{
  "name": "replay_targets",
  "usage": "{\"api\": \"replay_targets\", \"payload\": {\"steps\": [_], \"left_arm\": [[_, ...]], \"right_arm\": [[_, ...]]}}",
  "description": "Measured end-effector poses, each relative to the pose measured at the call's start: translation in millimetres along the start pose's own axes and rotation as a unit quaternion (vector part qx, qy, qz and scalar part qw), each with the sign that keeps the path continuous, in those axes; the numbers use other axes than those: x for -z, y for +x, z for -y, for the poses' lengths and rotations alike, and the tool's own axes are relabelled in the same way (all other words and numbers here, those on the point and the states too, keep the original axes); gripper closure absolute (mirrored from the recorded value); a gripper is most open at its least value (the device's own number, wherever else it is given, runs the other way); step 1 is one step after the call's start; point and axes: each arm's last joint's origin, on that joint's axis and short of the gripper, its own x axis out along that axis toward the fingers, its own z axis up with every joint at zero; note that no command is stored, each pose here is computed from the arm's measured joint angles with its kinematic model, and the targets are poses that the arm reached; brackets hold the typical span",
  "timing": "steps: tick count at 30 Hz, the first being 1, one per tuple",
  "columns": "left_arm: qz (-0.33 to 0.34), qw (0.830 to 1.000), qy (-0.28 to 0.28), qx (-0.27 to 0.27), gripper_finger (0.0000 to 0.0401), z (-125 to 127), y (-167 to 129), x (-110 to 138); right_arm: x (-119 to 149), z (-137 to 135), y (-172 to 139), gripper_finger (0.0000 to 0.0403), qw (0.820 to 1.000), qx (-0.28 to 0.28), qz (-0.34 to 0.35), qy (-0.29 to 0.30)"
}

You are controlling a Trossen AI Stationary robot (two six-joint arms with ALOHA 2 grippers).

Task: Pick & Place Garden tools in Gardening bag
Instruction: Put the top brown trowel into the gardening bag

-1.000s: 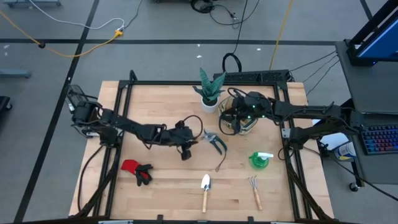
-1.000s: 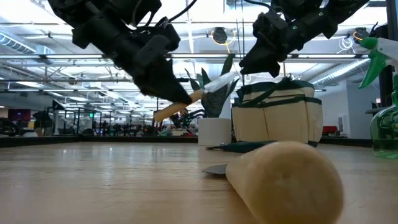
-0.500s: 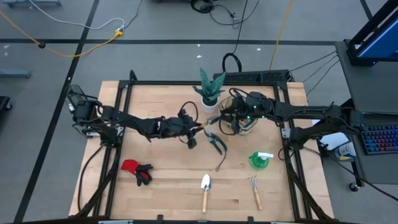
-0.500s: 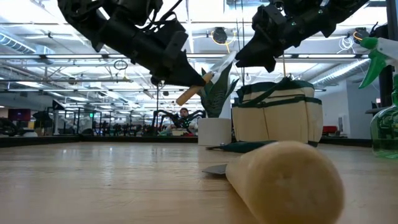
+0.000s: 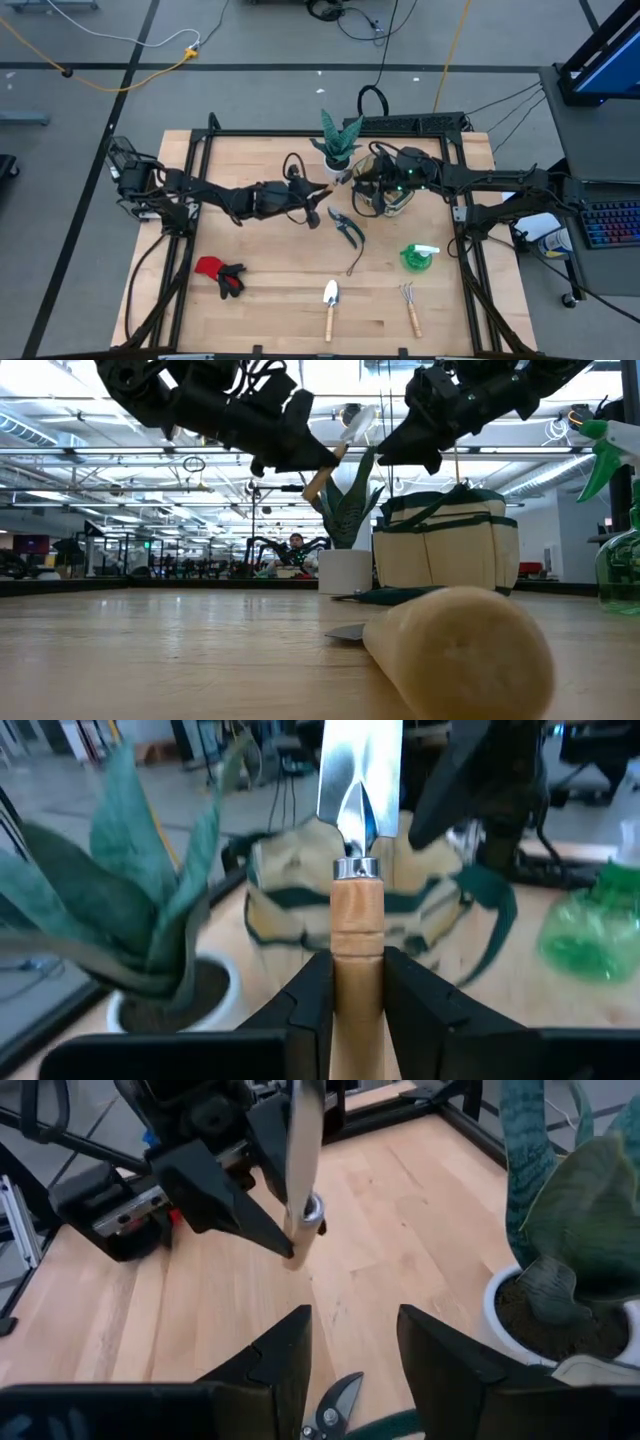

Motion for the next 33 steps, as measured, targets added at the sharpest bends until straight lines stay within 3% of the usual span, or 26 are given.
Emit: {"api": "replay_targets", "payload": {"steps": [18, 33], "left_arm": [[0.03, 0.999, -0.003, -0.017, 0.0329, -11, 4, -6], [0.063, 0.998, -0.001, -0.013, 0.0329, -9, 2, -13]], "right_arm": [[-28, -5, -4, 0.0264, 0.988, -0.02, 0.148, -0.049], [-30, -6, -5, 0.0264, 0.984, -0.017, 0.158, -0.077]]}}
